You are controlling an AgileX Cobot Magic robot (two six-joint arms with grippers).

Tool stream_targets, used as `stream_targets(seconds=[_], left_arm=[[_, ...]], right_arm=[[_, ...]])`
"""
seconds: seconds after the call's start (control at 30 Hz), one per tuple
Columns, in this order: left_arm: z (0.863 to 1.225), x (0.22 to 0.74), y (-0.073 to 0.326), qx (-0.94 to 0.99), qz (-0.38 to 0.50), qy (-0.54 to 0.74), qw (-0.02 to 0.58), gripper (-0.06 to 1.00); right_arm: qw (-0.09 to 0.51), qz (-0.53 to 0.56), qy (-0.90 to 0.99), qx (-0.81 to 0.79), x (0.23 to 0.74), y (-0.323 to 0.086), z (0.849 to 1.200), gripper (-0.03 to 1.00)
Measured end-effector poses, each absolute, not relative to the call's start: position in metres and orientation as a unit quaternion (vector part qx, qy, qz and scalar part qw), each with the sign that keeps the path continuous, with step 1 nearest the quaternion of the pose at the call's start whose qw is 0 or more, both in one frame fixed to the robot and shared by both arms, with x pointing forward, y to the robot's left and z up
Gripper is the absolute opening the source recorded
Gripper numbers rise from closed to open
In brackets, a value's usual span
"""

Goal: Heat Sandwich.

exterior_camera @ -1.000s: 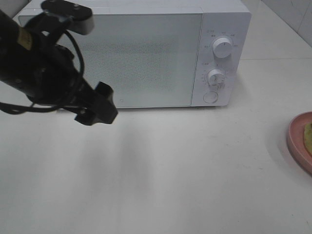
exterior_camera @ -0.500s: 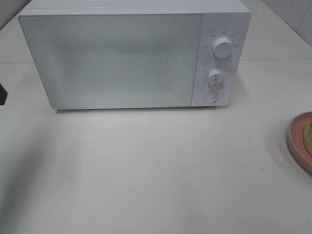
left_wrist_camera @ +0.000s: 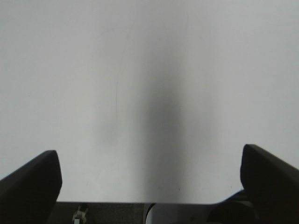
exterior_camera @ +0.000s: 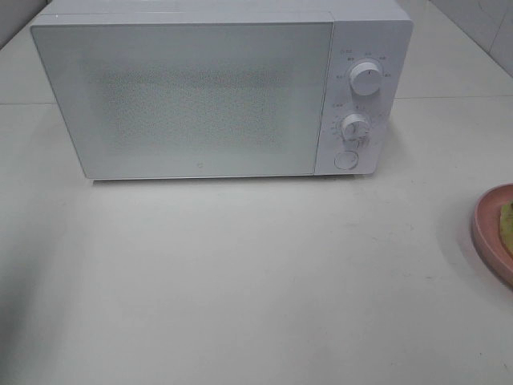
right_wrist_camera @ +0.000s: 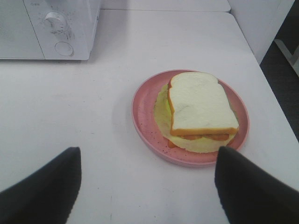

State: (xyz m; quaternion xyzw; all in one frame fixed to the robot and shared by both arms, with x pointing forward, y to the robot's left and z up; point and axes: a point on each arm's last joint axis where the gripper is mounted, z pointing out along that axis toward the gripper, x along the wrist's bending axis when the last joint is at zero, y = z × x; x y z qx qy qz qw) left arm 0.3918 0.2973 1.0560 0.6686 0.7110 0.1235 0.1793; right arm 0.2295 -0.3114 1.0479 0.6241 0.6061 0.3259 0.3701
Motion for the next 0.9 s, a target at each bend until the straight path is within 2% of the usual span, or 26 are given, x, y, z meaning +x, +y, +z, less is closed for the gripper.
stream_targets(seconds=[0.2, 0.47, 0.7, 0.9], left_arm=[[1.054, 0.362, 0.298, 0.675, 0.122, 0.709, 0.165, 0.97], [1.034, 0.328, 0.299, 0.679, 0.12, 0.708, 0.153, 0.97], [1.04, 0.311, 0.3, 0.673, 0.161, 0.699, 0.181, 0.97], [1.045, 0.307, 0.304, 0.66, 0.236, 0.676, 0.226, 0.97]], right_arm=[[0.37, 0.326, 0.606, 0.624, 0.229, -0.311, 1.048, 0.76], [0.37, 0.326, 0.606, 0.624, 0.229, -0.311, 1.048, 0.76], [0.37, 0.326, 0.606, 0.624, 0.229, -0.311, 1.048, 0.76], [0.37, 0.326, 0.606, 0.624, 0.229, -0.311, 1.048, 0.76]])
